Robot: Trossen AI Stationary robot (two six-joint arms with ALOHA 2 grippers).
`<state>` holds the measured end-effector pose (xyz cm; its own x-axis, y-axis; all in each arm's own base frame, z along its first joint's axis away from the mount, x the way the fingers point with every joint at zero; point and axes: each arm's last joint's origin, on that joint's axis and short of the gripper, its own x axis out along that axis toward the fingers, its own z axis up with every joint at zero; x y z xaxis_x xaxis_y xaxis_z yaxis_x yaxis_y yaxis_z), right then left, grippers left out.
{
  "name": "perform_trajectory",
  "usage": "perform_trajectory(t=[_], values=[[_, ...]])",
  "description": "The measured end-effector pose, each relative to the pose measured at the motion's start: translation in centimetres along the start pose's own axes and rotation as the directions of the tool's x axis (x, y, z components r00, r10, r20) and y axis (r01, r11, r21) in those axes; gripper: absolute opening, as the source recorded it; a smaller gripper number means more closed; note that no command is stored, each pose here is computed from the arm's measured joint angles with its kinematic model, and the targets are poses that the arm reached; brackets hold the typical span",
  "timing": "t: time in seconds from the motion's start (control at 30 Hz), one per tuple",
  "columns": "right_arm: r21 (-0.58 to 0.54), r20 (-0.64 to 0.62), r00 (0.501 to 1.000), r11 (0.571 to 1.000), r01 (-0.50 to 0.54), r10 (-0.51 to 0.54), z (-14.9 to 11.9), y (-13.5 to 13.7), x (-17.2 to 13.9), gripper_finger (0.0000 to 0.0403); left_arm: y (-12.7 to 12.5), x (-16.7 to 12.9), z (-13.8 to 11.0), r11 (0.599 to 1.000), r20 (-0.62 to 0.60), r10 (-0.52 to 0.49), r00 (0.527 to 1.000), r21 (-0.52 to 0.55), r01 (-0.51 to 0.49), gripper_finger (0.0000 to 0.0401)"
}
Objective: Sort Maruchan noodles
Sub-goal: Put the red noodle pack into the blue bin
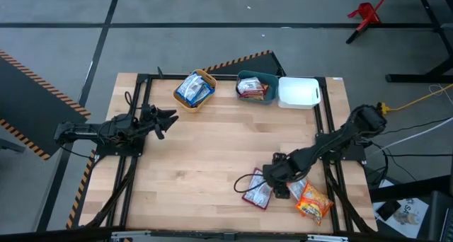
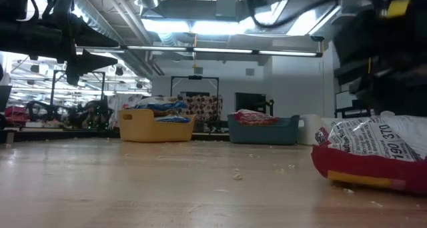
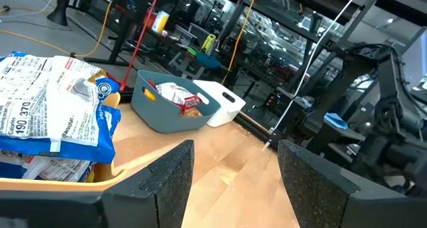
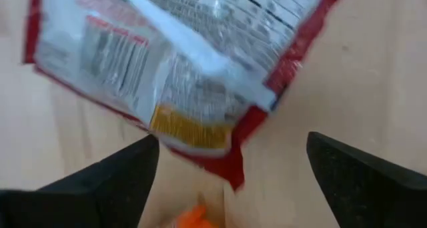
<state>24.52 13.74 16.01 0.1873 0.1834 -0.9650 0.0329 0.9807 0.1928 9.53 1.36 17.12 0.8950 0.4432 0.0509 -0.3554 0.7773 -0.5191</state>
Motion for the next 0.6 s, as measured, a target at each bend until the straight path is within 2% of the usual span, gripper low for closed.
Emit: perform_trajectory(t=[0.17,0.3,0.43,0.6], values=[[-0.017,-0.03,0.999,0.999,0.035,-0.035,0.3,-0.1,2.3,0.0355,0.0,0.0,0.0,1.0,0.0,0.0,1.0,0.0,0.0,0.0212],[-0.007,-0.041,0.996,0.996,0.085,-0.085,0.3,-0.3,2.9,0.0308,0.0,0.0,0.0,1.0,0.0,0.001,1.0,0.0,-0.001,0.0212],[-0.009,-0.027,0.992,0.993,0.121,-0.121,0.3,-0.4,2.9,0.0208,0.0,0.0,0.0,1.0,0.001,0.001,1.0,0.0,-0.001,0.0212],[-0.021,-0.007,0.989,0.989,0.145,-0.145,0.4,-0.4,2.9,0.0051,0.0,0.0,0.0,1.0,0.001,0.002,1.0,0.001,-0.002,0.0212]])
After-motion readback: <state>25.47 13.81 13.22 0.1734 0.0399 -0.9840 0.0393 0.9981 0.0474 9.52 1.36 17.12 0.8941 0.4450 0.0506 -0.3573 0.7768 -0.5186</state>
